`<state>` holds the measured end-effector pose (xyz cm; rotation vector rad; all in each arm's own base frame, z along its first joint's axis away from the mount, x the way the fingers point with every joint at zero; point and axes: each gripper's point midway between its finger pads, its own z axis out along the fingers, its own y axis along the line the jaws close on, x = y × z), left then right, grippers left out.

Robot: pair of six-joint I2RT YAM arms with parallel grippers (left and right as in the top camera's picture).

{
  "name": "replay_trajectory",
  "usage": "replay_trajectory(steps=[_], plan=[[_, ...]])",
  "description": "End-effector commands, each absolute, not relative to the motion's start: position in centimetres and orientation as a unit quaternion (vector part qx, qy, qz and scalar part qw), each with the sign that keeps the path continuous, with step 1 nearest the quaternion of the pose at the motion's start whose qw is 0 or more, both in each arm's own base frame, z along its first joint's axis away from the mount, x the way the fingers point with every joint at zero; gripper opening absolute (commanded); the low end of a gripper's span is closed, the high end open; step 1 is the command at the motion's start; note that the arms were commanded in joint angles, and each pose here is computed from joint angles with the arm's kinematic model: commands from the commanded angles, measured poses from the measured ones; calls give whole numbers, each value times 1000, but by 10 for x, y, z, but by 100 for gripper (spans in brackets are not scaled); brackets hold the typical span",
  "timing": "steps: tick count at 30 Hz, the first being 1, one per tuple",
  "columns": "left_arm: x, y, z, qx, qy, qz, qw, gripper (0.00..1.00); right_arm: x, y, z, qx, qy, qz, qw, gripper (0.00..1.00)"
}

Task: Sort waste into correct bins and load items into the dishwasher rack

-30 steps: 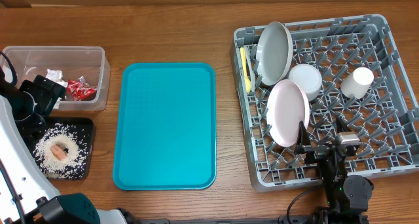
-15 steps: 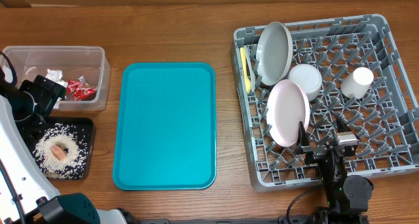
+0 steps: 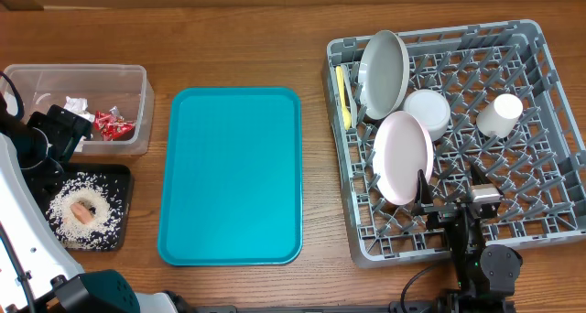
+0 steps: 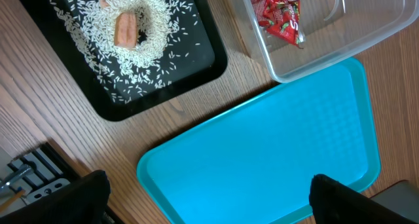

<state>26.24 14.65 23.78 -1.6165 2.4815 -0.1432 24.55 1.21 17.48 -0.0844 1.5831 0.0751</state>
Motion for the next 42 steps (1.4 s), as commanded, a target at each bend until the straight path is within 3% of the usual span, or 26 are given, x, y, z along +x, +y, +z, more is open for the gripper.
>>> replay_trajectory(steps=[1, 16, 29, 42], plan=[[262, 144, 236, -544, 833, -49, 86, 100, 246, 8, 173, -28, 711, 29, 702, 100], [269, 132, 232, -526, 845, -51, 76, 100, 246, 8, 173, -28, 711, 29, 702, 100], [270, 83, 235, -410, 908, -13, 89, 100, 246, 8, 172, -28, 711, 29, 702, 100], [299, 22, 203, -205, 899, -78, 379, 100, 246, 8, 173, -28, 711, 29, 702, 100]])
